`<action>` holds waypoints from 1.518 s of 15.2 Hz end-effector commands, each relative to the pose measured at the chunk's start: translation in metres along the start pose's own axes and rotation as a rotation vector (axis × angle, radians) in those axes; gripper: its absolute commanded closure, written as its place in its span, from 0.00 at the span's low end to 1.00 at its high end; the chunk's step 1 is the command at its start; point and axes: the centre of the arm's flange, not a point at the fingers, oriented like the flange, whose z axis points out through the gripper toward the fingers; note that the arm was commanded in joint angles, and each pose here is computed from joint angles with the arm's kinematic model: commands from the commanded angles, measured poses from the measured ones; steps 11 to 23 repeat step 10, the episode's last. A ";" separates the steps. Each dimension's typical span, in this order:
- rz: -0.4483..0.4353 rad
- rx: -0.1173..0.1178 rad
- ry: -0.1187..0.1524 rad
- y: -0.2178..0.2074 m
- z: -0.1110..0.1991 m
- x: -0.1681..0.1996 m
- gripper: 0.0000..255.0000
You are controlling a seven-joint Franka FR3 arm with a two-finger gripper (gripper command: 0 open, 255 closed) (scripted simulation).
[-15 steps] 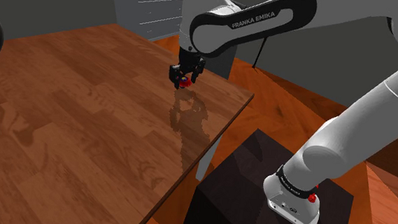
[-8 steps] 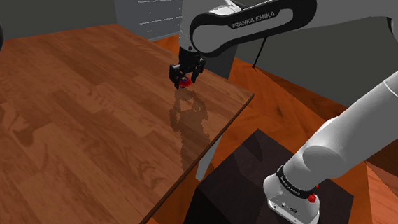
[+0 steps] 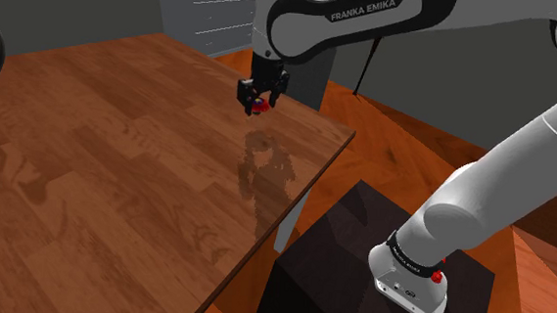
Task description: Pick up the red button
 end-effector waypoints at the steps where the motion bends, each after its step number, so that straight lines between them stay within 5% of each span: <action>1: 0.000 0.000 0.000 0.001 -0.011 0.002 1.00; 8: 0.000 0.000 0.000 0.003 -0.047 0.006 1.00; 23: 0.000 0.000 0.000 0.003 -0.048 0.006 1.00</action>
